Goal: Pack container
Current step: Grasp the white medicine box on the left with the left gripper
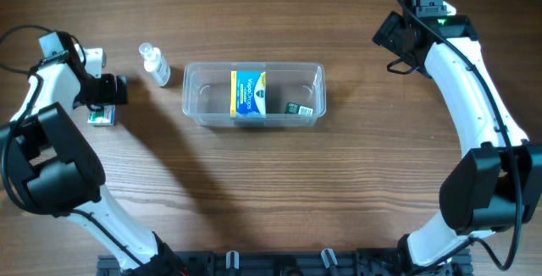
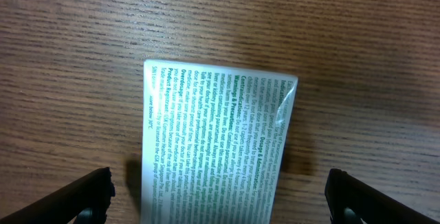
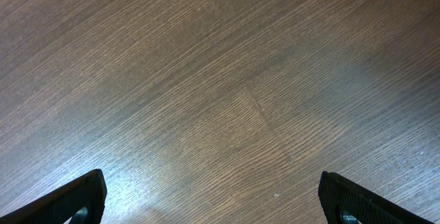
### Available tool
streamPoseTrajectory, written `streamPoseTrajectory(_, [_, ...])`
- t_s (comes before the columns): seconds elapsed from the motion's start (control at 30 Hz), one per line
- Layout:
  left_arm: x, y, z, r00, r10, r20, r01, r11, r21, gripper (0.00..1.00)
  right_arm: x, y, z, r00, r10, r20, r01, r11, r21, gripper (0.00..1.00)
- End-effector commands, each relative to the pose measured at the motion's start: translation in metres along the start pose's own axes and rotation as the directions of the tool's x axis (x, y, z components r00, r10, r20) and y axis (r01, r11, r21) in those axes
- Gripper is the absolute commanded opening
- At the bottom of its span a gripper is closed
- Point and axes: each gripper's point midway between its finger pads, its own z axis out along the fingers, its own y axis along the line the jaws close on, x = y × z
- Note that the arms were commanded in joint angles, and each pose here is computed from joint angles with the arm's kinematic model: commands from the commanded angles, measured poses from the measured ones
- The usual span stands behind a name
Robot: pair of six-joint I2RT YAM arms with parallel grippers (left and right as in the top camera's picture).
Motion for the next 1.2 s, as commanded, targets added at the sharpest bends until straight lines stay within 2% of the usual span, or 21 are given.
streamPoseTrajectory(0.0, [0.006, 0.003, 0.005, 0.999, -0.023, -0.022, 0.023, 1.0, -0.005, 0.99, 0.001, -0.004, 0.005, 1.0, 0.011, 0.001, -0.011, 1.0, 0.022, 1.0])
streamPoseTrajectory(0.13, [0.009, 0.002, 0.005, 0.999, -0.023, -0.034, 0.023, 1.0, -0.002, 0.98, 0.001, -0.004, 0.005, 1.0, 0.011, 0.001, -0.011, 1.0, 0.022, 1.0])
streamPoseTrajectory(0.2, [0.01, 0.002, 0.005, 0.999, -0.023, -0.037, 0.023, 1.0, -0.001, 0.91, 0.001, -0.004, 0.005, 1.0, 0.011, 0.001, -0.011, 1.0, 0.022, 1.0])
streamPoseTrajectory(0.3, [0.011, 0.001, 0.005, 0.999, -0.023, -0.042, 0.023, 1.0, 0.001, 0.88, 0.001, -0.004, 0.005, 1.0, 0.011, 0.001, -0.011, 1.0, 0.022, 1.0])
streamPoseTrajectory(0.8, [0.018, 0.014, 0.005, 0.997, -0.053, -0.055, 0.053, 0.999, -0.008, 0.89, 0.001, -0.004, 0.005, 1.0, 0.011, 0.001, -0.011, 1.0, 0.022, 1.0])
streamPoseTrajectory(1.1, [0.022, 0.017, 0.006, 0.996, -0.056, -0.064, 0.055, 0.998, -0.019, 0.83, 0.001, -0.004, 0.005, 1.0, 0.011, 0.001, -0.011, 1.0, 0.022, 1.0])
streamPoseTrajectory(1.13, [0.023, 0.018, 0.007, 0.996, -0.056, -0.067, 0.054, 0.998, -0.025, 0.82, 0.001, -0.004, 0.005, 1.0, 0.011, 0.001, -0.011, 1.0, 0.022, 1.0])
streamPoseTrajectory(1.17, [0.025, 0.017, 0.007, 0.996, -0.056, -0.07, 0.054, 0.998, -0.024, 0.75, 0.001, -0.004, 0.005, 1.0, 0.011, 0.001, -0.011, 1.0, 0.022, 1.0])
